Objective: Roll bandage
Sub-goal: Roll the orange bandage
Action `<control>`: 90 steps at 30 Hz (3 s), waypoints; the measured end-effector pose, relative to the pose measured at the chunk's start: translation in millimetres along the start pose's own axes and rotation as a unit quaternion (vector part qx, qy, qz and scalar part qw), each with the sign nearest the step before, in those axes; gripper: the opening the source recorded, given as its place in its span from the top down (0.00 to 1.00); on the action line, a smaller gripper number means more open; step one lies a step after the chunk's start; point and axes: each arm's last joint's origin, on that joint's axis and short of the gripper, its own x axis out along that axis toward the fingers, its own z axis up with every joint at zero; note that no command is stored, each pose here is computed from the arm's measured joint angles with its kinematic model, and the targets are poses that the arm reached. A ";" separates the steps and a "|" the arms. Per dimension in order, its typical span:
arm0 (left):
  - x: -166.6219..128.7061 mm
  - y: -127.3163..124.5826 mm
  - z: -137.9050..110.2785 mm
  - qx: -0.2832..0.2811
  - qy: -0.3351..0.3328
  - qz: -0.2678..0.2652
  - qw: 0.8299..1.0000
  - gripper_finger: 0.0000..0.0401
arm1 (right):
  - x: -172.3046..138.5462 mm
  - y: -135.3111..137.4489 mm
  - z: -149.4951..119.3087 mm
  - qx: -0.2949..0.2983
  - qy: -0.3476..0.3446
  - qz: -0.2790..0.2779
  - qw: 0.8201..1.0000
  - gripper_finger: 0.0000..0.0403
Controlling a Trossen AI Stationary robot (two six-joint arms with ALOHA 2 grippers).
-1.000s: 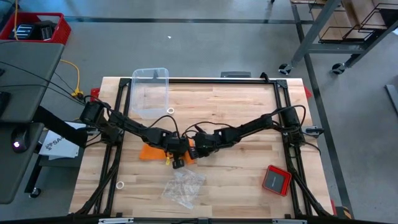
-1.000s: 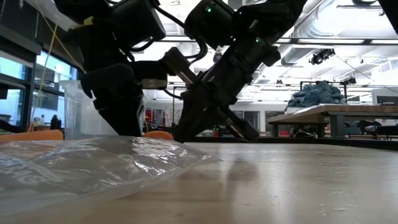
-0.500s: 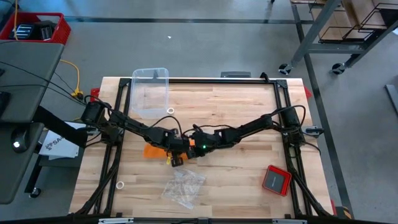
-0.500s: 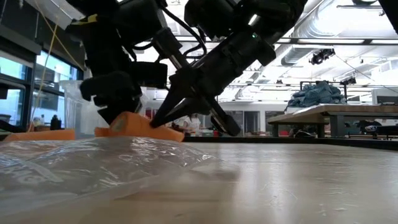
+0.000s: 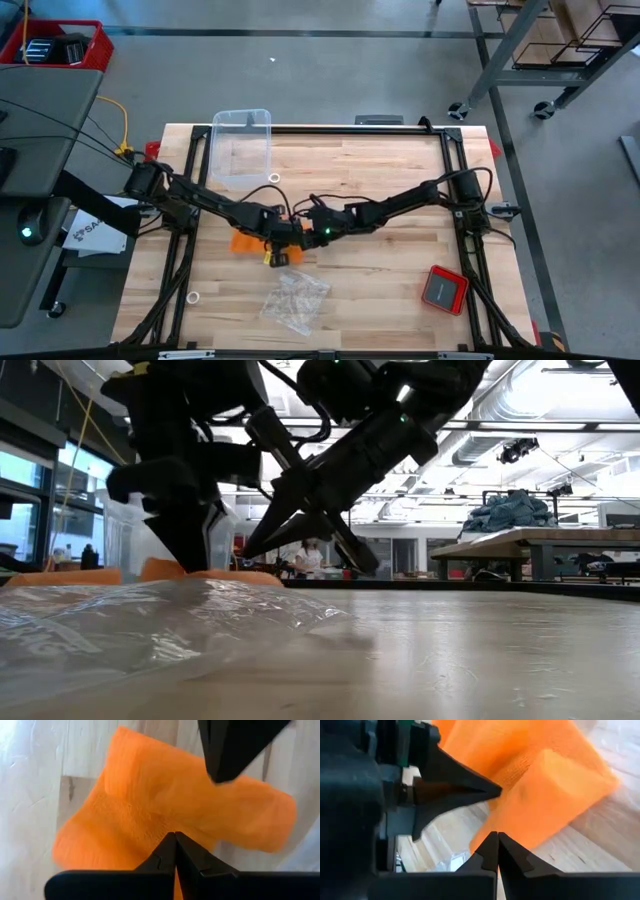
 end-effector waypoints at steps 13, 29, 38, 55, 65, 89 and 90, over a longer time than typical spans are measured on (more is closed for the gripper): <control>-52.5 21.3 -32.1 -0.024 -0.026 0.062 0.997 1.00 | -15.7 11.2 17.2 -0.044 0.024 0.055 0.997 1.00; -43.7 28.3 -86.9 -0.181 0.004 0.038 0.983 1.00 | 31.3 17.9 27.3 -0.021 0.060 0.003 0.998 1.00; -40.0 25.6 -94.3 -0.188 0.014 0.042 0.981 1.00 | 26.4 18.9 28.6 -0.058 0.089 -0.072 0.992 1.00; -37.1 3.4 -113.6 -0.248 0.051 0.003 0.967 1.00 | -0.8 -9.3 31.4 -0.114 0.158 -0.228 0.954 1.00; -37.7 1.5 -114.9 -0.253 0.046 0.010 0.966 1.00 | -7.4 35.3 44.5 -0.103 0.077 -0.083 0.988 1.00; -30.4 -2.8 -141.4 -0.338 0.108 0.024 0.935 1.00 | 40.9 22.0 44.4 -0.034 0.062 -0.002 0.998 1.00; -30.3 -2.5 -141.1 -0.339 0.108 0.024 0.934 1.00 | 41.0 21.7 44.7 -0.034 0.057 -0.005 0.998 1.00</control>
